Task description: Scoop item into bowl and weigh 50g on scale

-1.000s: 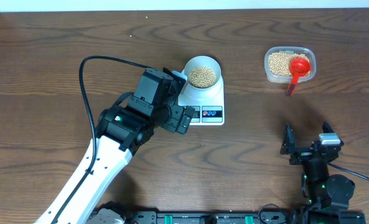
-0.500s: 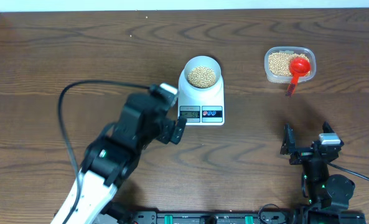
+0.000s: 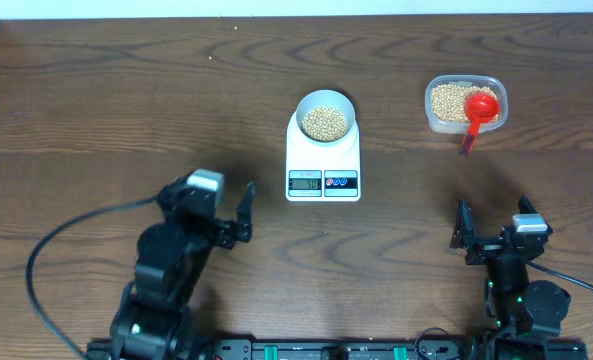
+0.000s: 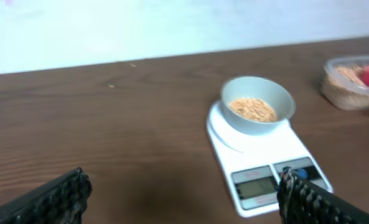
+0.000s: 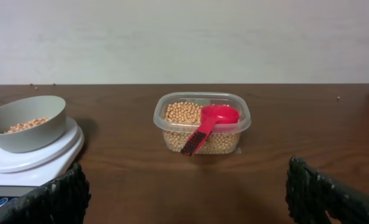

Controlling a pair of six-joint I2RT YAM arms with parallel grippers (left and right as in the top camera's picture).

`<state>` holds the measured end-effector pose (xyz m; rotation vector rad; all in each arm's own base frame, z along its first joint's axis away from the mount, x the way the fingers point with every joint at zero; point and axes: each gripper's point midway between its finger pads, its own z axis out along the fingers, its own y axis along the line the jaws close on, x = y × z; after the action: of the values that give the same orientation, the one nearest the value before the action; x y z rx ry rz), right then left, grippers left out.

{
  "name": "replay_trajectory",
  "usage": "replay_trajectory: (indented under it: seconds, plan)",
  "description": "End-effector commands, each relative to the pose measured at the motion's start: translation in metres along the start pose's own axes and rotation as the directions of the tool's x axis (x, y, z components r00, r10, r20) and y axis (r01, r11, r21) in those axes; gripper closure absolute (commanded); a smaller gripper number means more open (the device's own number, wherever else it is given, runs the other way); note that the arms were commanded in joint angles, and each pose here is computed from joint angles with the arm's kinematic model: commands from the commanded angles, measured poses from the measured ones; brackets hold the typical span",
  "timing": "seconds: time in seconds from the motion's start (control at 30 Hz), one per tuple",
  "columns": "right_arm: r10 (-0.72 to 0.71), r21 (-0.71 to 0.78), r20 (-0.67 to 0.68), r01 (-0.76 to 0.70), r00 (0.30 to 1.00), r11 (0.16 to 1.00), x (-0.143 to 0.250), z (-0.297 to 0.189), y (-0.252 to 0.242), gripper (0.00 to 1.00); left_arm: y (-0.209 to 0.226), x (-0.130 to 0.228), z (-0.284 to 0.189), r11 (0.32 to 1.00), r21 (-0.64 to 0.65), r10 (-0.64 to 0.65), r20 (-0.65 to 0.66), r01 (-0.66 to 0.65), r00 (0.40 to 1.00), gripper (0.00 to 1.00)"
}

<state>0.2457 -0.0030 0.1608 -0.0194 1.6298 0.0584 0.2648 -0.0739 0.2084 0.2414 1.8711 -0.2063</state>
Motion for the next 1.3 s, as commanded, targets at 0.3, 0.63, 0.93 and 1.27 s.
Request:
replay_trajectory:
  seconds: [0.3,0.63,0.93,1.27]
  plan:
    - [-0.012,0.012,0.001,0.012,1.000,1.000,0.000,0.000,-0.002,0.01,0.021,0.033,-0.014,0.997,-0.079,-0.003,0.152,0.015,0.988,0.02]
    - [-0.012,0.012,0.001,0.012,1.000,1.000,0.000,0.000,-0.002,0.01,0.041,0.044,-0.018,0.987,-0.158,0.005,0.250,0.036,0.968,0.02]
    - [-0.012,0.012,0.001,0.012,1.000,1.000,0.000,0.000,-0.002,0.01,0.055,0.056,-0.018,0.975,-0.214,0.001,0.250,0.054,0.968,0.02]
    - [-0.012,0.012,0.001,0.012,1.000,1.000,0.000,0.000,-0.002,0.01,0.057,0.078,-0.014,0.973,-0.226,-0.020,0.165,0.057,0.986,0.02]
